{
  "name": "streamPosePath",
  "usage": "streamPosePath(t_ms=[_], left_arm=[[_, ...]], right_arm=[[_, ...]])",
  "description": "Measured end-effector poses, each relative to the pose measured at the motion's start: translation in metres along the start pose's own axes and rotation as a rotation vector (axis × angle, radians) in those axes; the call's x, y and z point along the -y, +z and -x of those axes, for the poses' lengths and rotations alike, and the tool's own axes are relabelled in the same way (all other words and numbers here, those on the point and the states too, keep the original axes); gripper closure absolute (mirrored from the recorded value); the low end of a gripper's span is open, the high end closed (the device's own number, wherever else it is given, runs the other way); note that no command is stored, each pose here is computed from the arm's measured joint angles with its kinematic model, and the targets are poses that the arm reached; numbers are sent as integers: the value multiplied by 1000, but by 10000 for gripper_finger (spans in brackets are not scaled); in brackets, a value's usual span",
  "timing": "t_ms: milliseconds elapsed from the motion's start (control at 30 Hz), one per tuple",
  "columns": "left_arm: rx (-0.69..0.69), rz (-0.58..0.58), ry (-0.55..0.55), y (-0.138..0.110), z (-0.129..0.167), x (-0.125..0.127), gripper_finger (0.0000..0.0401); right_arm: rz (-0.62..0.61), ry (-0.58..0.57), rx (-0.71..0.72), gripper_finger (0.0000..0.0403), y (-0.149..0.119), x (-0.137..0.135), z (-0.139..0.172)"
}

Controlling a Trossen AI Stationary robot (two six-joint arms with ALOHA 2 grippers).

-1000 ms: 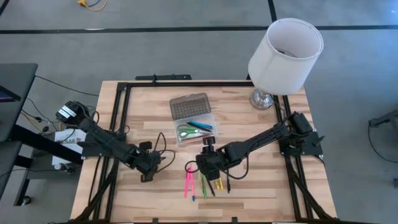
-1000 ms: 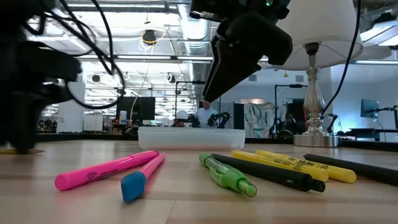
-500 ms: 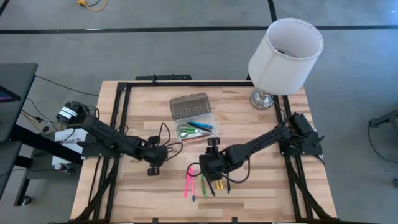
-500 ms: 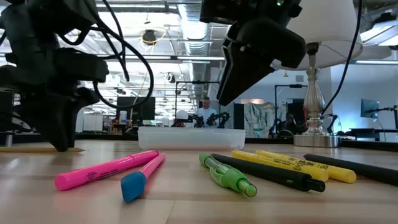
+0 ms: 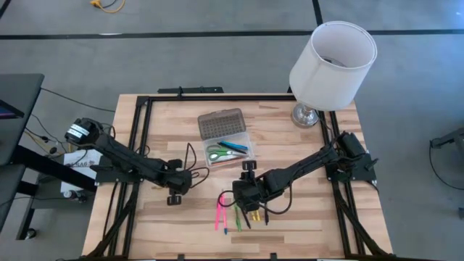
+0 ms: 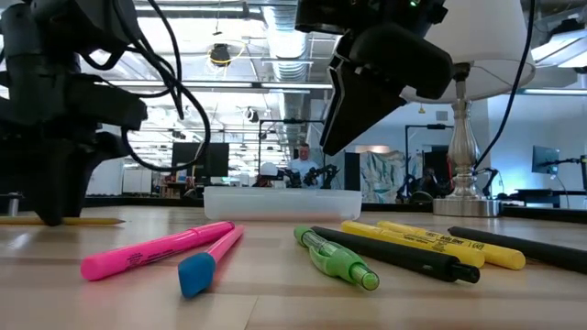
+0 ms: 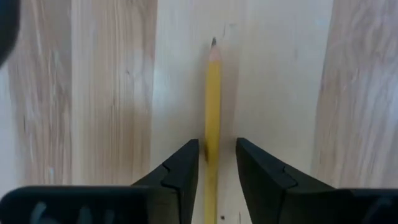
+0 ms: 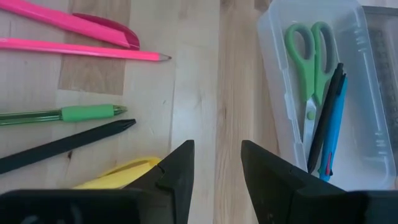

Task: Pick & place school supplies into a supply box
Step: Put the yellow pencil into the transparent supply box

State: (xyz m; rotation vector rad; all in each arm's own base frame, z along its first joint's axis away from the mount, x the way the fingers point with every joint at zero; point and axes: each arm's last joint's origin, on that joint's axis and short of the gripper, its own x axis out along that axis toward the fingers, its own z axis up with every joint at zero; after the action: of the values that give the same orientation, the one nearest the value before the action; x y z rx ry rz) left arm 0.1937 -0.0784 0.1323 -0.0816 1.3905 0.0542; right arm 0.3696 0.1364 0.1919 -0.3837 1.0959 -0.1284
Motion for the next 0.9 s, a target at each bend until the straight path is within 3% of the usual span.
streamPosePath(t_ms=[367, 900], left_arm=[[-115, 23, -12, -11, 1, 2, 330], [-90, 0, 50, -14, 0, 3, 331]], right_arm=[[-3, 1, 5, 276, 1, 0, 0], [-9, 3, 19, 276, 2, 0, 0]])
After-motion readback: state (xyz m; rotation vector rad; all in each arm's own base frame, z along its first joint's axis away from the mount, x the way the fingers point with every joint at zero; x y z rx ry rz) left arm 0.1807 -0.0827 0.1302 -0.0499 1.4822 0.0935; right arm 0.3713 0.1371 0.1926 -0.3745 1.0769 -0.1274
